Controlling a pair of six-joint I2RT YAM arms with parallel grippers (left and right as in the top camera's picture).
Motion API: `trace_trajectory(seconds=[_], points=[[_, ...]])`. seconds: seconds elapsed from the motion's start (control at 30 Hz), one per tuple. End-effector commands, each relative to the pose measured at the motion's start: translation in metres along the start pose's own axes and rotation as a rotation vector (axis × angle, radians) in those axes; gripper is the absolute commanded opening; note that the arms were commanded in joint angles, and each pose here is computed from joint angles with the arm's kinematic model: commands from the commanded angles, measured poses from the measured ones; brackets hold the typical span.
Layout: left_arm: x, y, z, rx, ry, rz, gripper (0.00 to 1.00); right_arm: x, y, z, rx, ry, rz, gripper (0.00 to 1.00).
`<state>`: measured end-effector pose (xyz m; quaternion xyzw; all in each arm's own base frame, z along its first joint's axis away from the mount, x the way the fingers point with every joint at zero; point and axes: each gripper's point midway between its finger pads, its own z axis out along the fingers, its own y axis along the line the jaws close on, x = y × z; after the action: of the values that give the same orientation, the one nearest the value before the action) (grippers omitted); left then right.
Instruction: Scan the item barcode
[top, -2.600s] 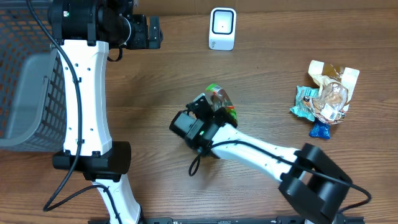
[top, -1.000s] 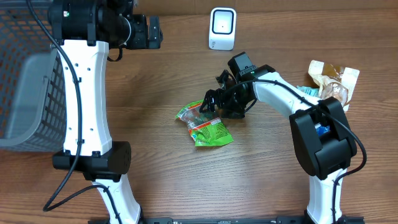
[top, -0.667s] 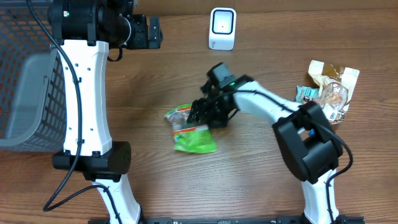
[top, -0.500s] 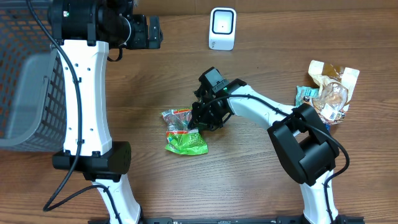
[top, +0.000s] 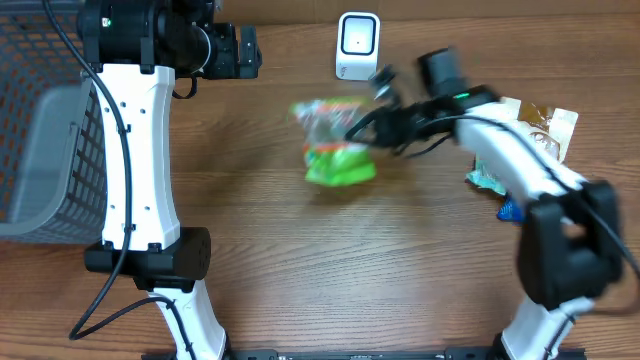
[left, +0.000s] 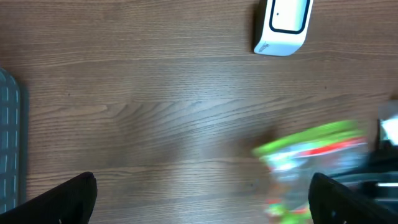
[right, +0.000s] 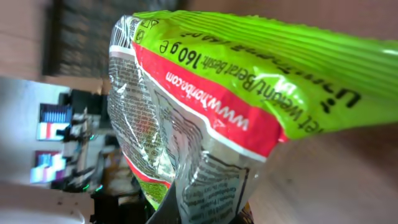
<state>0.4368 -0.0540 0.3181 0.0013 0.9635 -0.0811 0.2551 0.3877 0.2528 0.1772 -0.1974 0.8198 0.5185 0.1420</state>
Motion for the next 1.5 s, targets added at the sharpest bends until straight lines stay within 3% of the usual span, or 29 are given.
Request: trace_trajectory(seconds=[0.0,0.17,0.47,0.53,0.6,0.73,0.87,1.0,1.17,1.3,1.47], points=[[-0.003,0.001,-0.001,0.003,-0.010,-0.016,1.00,-0.032,0.063,-0.061,-0.044,-0.145,-0.346,0.04],[-0.003,0.001,-0.001,0.003,-0.010,-0.016,1.00,-0.050,0.086,-0.100,0.160,-0.260,-0.486,0.04],[-0.003,0.001,-0.001,0.003,-0.010,-0.016,1.00,-0.069,0.086,-0.136,0.433,-0.385,-0.479,0.04],[-0.003,0.001,-0.001,0.003,-0.010,-0.016,1.00,-0.085,0.051,-0.150,0.773,-0.467,-0.379,0.04],[-0.003,0.001,-0.001,0.003,-0.010,-0.016,1.00,-0.094,0.037,-0.159,0.998,-0.516,-0.377,0.04],[-0.003,0.001,-0.001,0.003,-0.010,-0.016,1.00,-0.114,0.032,-0.158,1.372,-0.554,-0.510,0.04],[-0.003,0.001,-0.001,0.003,-0.010,-0.016,1.00,-0.133,0.009,-0.144,1.666,-0.465,-0.673,0.04],[-0.003,0.001,-0.001,0.003,-0.010,-0.016,1.00,-0.142,-0.041,-0.131,1.946,-0.240,-0.806,0.04],[-0.003,0.001,-0.001,0.003,-0.010,-0.016,1.00,-0.153,-0.069,-0.110,2.014,-0.199,-0.898,0.04],[-0.003,0.001,-0.001,0.003,-0.010,-0.016,1.00,-0.152,-0.087,-0.092,1.977,-0.135,-0.965,0.04],[-0.003,0.001,-0.001,0.003,-0.010,-0.016,1.00,-0.160,-0.094,-0.073,1.918,-0.175,-1.042,0.04]])
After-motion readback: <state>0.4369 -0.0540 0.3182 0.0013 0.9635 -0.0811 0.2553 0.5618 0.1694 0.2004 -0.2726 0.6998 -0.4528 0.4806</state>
